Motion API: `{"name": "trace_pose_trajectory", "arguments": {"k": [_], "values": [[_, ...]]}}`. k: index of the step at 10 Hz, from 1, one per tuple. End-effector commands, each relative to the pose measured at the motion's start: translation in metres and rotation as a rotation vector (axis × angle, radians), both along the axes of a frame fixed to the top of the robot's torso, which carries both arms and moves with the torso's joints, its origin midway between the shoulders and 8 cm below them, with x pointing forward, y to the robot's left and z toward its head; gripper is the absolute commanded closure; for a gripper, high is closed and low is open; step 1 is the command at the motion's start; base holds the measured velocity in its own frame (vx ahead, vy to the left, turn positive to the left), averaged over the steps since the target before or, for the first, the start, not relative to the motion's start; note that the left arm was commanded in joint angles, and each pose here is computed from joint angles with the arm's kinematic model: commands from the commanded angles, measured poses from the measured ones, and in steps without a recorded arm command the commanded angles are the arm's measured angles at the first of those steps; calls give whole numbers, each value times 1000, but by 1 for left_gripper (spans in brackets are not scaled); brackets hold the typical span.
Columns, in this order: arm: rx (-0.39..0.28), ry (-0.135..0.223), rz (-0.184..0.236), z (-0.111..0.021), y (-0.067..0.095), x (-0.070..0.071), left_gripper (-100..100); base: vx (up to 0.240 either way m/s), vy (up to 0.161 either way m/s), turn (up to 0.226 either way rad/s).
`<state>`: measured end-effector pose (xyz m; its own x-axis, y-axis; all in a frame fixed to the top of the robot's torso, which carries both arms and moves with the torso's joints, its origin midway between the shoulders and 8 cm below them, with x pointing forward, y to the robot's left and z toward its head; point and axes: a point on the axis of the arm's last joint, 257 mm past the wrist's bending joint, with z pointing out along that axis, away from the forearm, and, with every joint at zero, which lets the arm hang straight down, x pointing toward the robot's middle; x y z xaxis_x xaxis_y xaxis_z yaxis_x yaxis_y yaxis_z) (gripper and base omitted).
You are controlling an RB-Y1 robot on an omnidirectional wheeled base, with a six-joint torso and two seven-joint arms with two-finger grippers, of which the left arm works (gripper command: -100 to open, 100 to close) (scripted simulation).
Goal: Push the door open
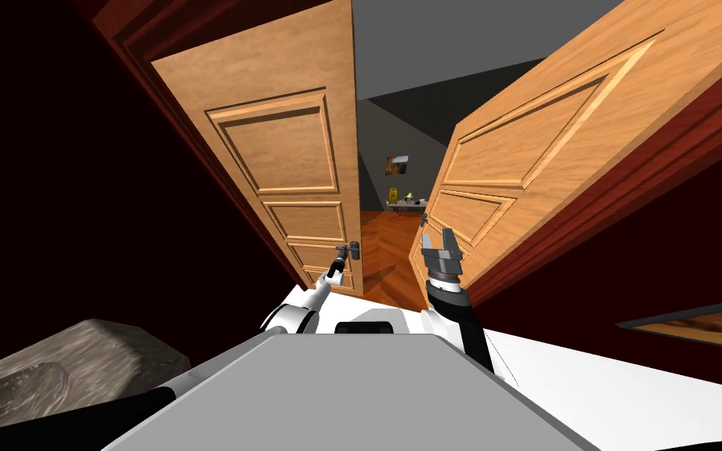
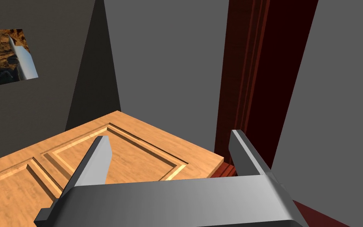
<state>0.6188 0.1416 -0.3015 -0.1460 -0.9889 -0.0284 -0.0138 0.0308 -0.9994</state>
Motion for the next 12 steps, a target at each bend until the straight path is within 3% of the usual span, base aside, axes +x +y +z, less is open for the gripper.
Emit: {"name": "trace_pose_trajectory", "arguments": {"k": [1, 2, 5, 6, 9, 10, 12], "values": [[2, -15, 5, 7, 5, 1, 100, 51, -12, -3], [8, -16, 28, 7, 21, 3, 100, 111, -72, 31], [12, -16, 47, 7, 34, 4, 100, 149, -100, 53], [14, -17, 69, 8, 48, 5, 100, 142, -78, 44], [15, -17, 77, 8, 52, 6, 100, 105, -63, 32], [16, -18, 108, 8, 71, 7, 100, 120, -71, 58], [14, -30, 115, 14, 75, 8, 100, 147, -126, 71]]}}
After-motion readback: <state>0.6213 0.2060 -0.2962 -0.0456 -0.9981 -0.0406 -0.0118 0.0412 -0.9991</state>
